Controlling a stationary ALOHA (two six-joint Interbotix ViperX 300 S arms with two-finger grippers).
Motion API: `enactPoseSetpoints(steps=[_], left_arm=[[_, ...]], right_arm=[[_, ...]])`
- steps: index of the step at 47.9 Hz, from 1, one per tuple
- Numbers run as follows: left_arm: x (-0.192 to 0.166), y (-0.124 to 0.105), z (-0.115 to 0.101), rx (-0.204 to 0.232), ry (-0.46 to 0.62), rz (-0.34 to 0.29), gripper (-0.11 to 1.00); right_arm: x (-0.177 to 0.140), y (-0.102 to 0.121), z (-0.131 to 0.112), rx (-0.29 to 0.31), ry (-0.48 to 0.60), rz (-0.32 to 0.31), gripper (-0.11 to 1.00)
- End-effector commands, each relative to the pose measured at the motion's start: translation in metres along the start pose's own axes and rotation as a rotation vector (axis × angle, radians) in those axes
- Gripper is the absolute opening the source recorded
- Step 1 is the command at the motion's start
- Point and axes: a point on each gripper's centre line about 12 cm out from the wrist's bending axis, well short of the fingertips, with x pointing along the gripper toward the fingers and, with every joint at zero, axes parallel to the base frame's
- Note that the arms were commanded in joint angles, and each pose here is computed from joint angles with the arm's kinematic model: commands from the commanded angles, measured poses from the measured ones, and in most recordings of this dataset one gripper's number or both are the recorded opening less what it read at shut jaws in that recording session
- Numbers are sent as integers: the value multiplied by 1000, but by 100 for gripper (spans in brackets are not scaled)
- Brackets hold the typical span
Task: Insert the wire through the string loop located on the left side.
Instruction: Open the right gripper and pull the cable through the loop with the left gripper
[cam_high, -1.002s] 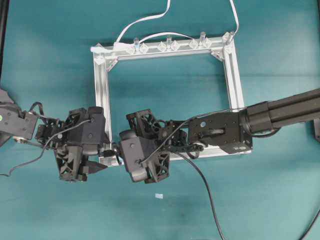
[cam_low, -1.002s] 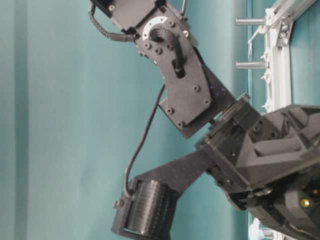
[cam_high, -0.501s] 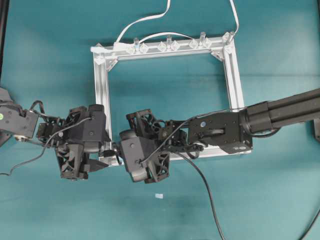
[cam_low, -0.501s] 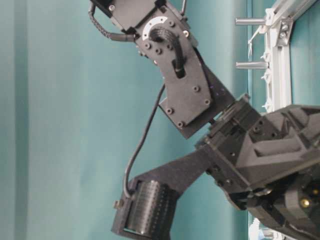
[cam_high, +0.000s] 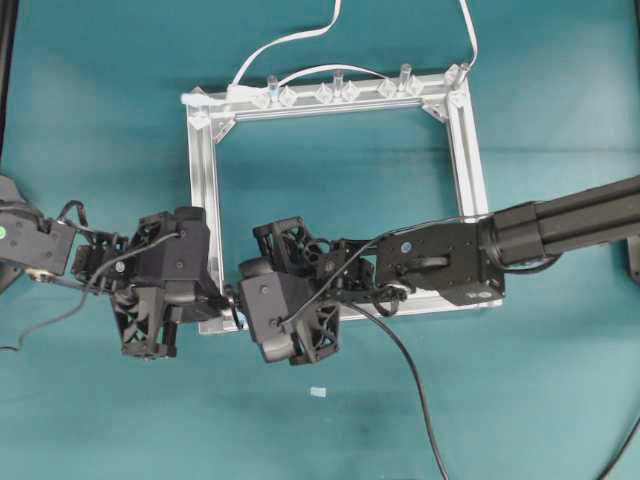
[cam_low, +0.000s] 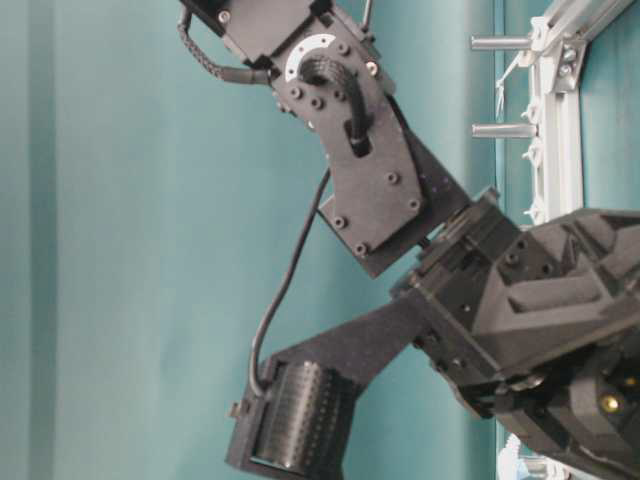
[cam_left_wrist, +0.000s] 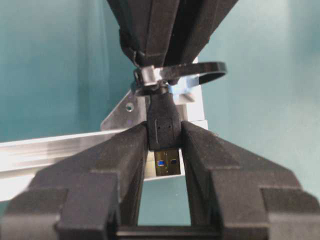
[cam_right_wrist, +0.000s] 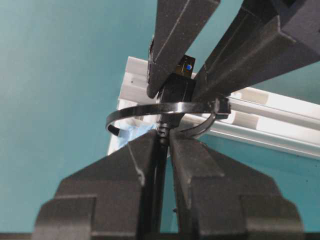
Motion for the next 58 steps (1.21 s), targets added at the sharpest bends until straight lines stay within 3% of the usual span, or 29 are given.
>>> enactPoseSetpoints(steps=[1, 28, 31, 40, 44, 58], left_arm=[[-2, 0, 10, -6, -46, -6, 22], [-2, 0, 9, -6, -43, -5, 22], [-2, 0, 9, -6, -43, -5, 22], [-4, 0, 9, -6, -37, -4, 22], [-5, 0, 9, -6, -32, -4, 22], [-9, 0, 4, -6, -21, -3, 22]], right_arm=[[-7, 0, 17, -6, -50, -5, 10], [-7, 1, 13, 74, -29, 3, 11], [-7, 1, 12, 77, -28, 3, 22], [-7, 3, 8, 73, -19, 5, 77], [-8, 4, 6, 72, -15, 8, 92], [-21, 4, 5, 68, -25, 3, 94]])
